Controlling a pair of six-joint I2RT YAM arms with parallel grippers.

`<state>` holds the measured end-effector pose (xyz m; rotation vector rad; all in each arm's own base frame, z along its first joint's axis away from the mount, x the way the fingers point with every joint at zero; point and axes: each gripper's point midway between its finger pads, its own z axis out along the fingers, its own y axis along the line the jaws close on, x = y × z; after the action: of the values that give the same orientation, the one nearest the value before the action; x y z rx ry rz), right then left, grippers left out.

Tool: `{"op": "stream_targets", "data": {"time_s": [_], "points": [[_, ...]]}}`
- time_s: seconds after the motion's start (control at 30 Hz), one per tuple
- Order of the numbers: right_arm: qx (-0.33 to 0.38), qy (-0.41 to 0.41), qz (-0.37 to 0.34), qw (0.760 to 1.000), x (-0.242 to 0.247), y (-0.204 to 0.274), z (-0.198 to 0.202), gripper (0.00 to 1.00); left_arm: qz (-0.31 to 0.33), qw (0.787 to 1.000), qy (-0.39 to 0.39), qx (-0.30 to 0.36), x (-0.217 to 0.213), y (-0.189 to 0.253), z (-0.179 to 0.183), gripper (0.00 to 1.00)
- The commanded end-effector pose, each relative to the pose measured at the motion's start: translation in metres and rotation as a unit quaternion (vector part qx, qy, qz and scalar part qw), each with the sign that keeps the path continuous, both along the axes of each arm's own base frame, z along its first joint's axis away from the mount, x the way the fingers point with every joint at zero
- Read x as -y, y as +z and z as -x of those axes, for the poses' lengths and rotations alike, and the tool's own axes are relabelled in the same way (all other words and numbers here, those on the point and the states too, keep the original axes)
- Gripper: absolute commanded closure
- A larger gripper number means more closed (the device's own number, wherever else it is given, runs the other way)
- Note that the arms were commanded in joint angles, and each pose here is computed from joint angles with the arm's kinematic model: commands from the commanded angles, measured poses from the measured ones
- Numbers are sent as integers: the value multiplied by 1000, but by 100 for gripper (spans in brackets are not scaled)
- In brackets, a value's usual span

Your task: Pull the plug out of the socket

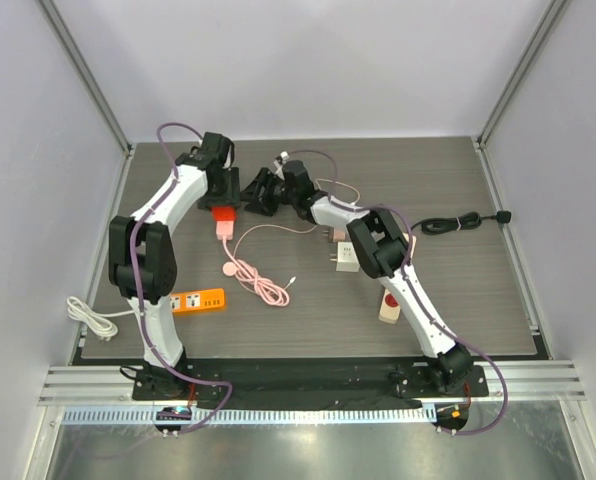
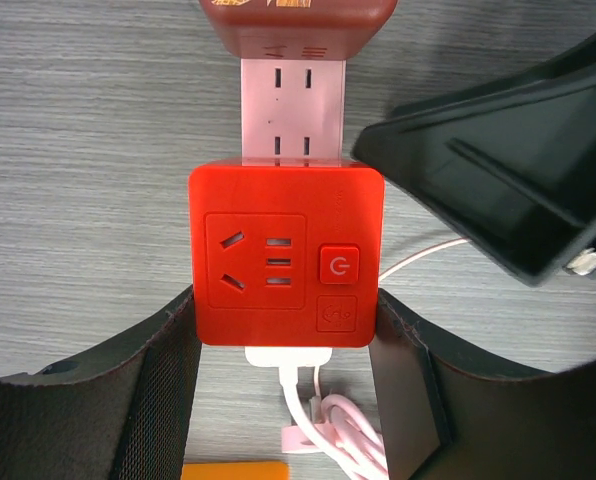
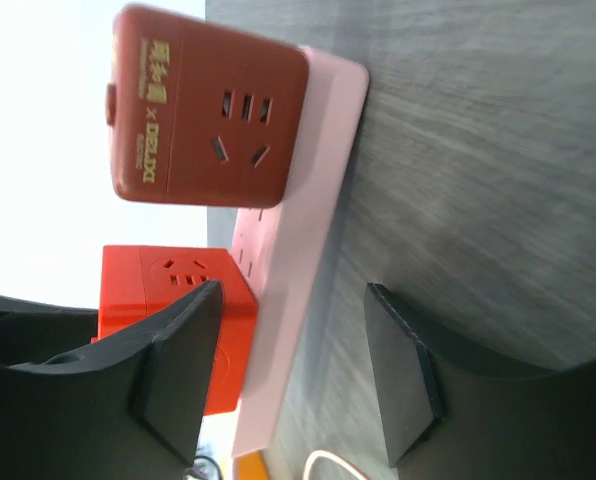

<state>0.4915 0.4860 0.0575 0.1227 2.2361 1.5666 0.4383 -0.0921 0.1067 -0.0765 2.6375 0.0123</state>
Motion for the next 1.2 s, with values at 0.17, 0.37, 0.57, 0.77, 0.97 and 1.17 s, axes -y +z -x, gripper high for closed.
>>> {"op": "stream_targets", "data": {"time_s": [0.17,0.37,0.57,0.77,0.97,1.17], "points": [[-57,-1,-57,997,-26,7,18,40,54,996,-23,60,22,45,-9,100],[-72,-11,-75,994,-36,-3,16,42,73,995,-29,58,28,45,-8,100],[-72,-14,-94,993,-43,-5,14,47,92,994,-39,50,37,43,-7,100],[-78,-16,-104,991,-44,-14,13,85,89,994,-48,39,38,38,-5,97],[-82,-5,-111,990,-43,-19,18,99,74,996,-44,16,36,25,-4,58],[-86,-4,-113,990,-40,-25,18,99,81,996,-45,14,38,25,-2,30]]}}
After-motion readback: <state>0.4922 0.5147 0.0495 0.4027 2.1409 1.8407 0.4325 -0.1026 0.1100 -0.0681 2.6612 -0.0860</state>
